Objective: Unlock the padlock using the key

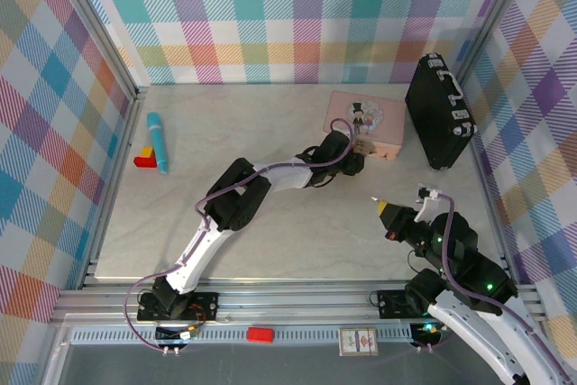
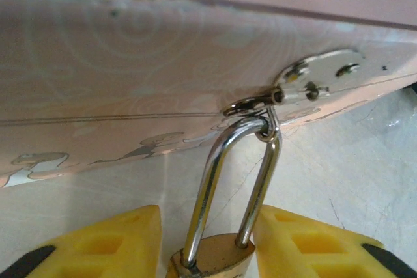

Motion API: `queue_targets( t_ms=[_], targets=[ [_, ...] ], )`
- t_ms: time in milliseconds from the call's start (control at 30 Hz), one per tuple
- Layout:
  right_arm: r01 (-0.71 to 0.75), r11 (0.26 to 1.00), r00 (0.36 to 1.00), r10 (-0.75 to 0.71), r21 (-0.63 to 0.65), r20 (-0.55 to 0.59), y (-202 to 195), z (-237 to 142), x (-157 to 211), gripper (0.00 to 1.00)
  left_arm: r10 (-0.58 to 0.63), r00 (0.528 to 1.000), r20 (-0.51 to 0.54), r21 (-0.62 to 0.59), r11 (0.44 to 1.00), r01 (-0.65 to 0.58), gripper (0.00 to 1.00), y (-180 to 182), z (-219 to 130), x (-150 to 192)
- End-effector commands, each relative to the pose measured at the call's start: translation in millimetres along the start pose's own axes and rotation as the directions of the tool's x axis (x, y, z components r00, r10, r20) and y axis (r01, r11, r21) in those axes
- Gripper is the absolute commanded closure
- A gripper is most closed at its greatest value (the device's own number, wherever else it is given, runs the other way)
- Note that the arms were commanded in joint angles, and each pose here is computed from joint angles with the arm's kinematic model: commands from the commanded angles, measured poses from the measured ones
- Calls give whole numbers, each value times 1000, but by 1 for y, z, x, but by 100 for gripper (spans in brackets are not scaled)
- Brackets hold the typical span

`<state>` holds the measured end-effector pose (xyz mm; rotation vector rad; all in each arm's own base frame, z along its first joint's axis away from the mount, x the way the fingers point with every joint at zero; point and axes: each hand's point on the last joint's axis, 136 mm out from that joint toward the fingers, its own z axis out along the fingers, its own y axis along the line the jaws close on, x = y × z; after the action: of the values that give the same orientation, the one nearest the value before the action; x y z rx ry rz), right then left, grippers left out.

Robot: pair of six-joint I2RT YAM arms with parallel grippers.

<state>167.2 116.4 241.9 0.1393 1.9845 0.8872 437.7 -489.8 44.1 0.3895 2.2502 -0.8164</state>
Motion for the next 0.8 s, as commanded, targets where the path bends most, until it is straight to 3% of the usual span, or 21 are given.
queue_targets(
  t_ms=[0, 433, 767],
  targets=[
    [-15, 999, 1000, 15, -28, 6, 5, 2, -1, 100, 12, 999, -30, -9, 1000, -12, 62, 0, 5, 13],
    [-19, 1000, 1000, 18, -22, -11, 7, 9, 0, 100, 11, 1000, 27, -30, 999, -10, 83, 2, -11, 0],
    [-38, 999, 999, 38, 11, -16, 2, 14, 0, 100, 10, 996, 84, -68, 998, -5, 93, 17, -35, -16]
  ],
)
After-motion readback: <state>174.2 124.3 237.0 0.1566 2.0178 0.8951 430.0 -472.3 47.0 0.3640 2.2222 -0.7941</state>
